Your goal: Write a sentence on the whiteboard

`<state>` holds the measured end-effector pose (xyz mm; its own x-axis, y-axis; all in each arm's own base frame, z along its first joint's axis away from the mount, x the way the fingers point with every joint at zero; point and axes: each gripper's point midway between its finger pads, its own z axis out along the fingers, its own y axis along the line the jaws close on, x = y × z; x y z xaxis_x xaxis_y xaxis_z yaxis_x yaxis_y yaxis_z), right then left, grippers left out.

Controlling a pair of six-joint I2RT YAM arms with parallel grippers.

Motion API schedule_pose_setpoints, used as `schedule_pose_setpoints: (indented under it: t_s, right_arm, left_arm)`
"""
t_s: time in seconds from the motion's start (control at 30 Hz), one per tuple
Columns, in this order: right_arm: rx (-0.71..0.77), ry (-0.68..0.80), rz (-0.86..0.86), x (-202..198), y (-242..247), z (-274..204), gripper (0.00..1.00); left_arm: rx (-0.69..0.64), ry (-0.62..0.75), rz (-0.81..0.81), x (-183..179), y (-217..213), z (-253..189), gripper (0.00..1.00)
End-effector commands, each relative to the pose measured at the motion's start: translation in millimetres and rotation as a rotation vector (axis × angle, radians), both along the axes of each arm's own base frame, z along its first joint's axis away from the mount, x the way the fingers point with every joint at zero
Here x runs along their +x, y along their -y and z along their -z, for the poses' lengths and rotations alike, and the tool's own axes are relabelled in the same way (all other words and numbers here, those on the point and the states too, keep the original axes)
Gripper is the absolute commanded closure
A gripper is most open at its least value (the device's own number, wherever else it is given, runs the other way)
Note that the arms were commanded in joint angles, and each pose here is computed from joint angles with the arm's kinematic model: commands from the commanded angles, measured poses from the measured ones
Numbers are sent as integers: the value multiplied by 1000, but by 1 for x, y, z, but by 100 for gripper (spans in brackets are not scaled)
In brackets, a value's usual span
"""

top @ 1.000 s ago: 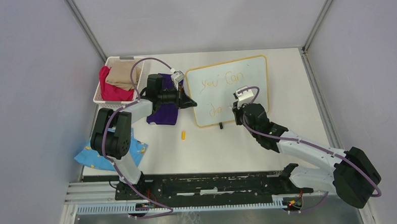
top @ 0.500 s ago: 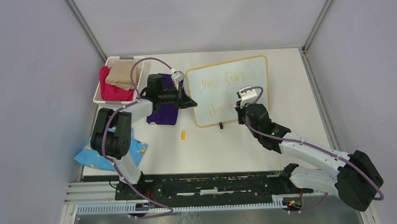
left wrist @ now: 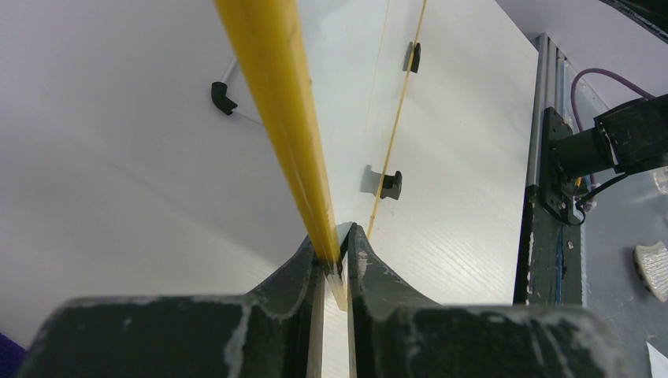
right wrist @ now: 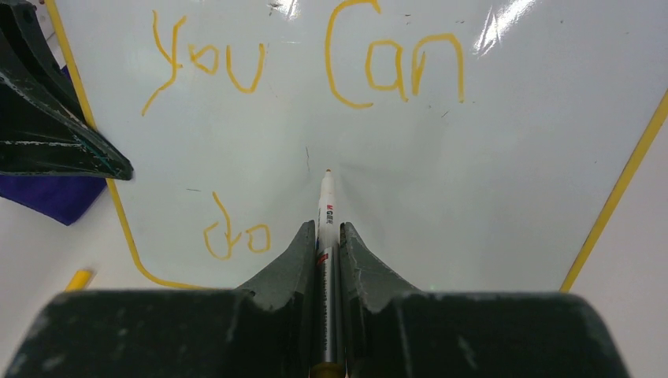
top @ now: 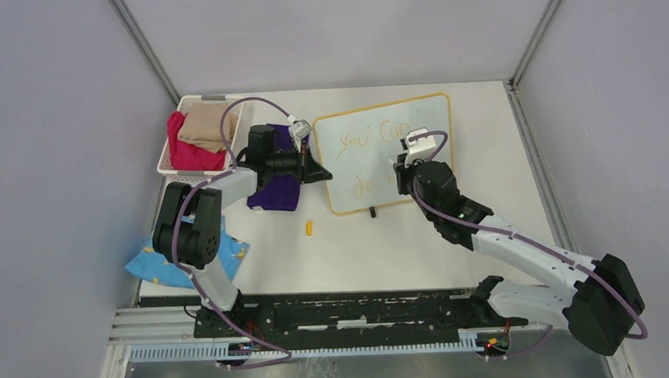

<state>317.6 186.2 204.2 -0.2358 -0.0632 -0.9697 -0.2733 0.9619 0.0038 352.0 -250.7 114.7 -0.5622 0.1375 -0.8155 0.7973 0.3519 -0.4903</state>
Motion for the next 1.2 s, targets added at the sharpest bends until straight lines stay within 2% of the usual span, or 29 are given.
schedule_pose_setpoints:
  t_s: [0.0,0.53,1.17]
  right_arm:
    - [9,27,18,10,-1,-15,100]
    - [-34,-57,32,2,10,29,100]
    - [-50,-114,35,-15,22,60,100]
  left_arm:
    - [138,70,-34,7,-3,31,98]
    - [138,67,-32,7,-3,31,98]
    - [140,68,-32,6,-2,31,98]
